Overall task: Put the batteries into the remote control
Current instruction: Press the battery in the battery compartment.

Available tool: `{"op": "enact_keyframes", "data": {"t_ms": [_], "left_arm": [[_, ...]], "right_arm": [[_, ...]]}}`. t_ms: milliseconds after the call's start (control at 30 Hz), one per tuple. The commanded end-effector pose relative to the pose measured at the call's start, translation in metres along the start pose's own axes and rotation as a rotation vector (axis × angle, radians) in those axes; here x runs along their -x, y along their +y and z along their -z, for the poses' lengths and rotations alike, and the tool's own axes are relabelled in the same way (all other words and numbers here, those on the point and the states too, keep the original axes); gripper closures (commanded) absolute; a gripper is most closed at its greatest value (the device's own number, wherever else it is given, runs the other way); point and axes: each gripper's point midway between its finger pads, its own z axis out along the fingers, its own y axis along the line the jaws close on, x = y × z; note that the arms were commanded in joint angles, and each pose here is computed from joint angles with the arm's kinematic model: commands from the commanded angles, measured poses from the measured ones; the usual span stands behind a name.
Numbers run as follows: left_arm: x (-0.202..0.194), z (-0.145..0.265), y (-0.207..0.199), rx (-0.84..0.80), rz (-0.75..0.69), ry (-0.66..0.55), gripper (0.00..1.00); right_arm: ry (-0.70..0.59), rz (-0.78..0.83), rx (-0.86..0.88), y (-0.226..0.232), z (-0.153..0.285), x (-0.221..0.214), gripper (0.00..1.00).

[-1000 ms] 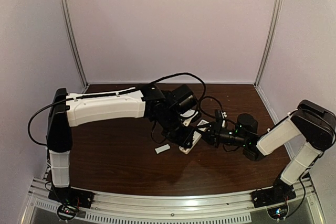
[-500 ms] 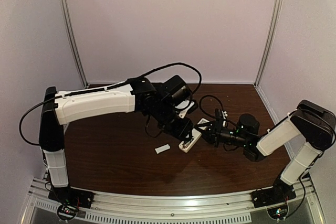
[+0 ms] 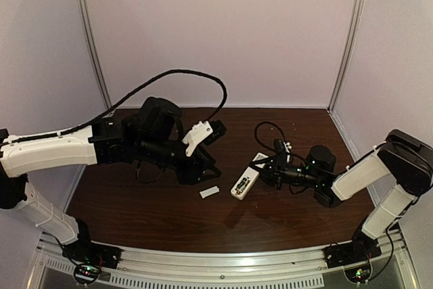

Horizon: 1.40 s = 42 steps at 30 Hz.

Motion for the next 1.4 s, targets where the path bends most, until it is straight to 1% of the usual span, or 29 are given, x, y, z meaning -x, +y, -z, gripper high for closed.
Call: {"op": "enact_keyframes", "data": {"t_ms": [0,100,233,467,600,767,933,1100,1367], "left_arm": [[0.013,0.003,-0.033,-0.17,-0.36,-0.132,0.53],[0.004,0.002,-0.046,-0.22,-0.489,-0.142,0.53],[-0.002,-0.005,-0.06,-0.228,-0.659,-0.147,0.55],[-0.009,-0.019,-0.082,-0.301,-0.809,-0.15,0.6],[-0.014,-0.029,-0.083,-0.317,-0.83,-0.137,0.64],[-0.013,-0.038,-0.082,-0.312,-0.832,-0.143,0.66],[-0.016,-0.045,-0.082,-0.321,-0.832,-0.138,0.7],[-0.013,-0.049,-0.081,-0.308,-0.835,-0.141,0.76],[-0.013,-0.057,-0.073,-0.272,-0.836,-0.123,0.8]], "right_arm": [[0.063,0.052,0.054,0.025,-0.003,-0.007,1.0],[0.093,0.051,0.044,0.025,-0.004,-0.011,1.0],[0.132,0.046,0.037,0.025,-0.007,-0.016,1.0],[0.179,0.049,0.03,0.027,-0.013,-0.021,1.0],[0.196,0.047,0.038,0.029,-0.015,-0.024,1.0],[0.211,0.049,0.046,0.032,-0.017,-0.028,1.0],[0.219,0.049,0.048,0.033,-0.017,-0.032,1.0],[0.224,0.049,0.05,0.033,-0.018,-0.033,1.0],[0.229,0.051,0.055,0.034,-0.019,-0.035,1.0]]}}
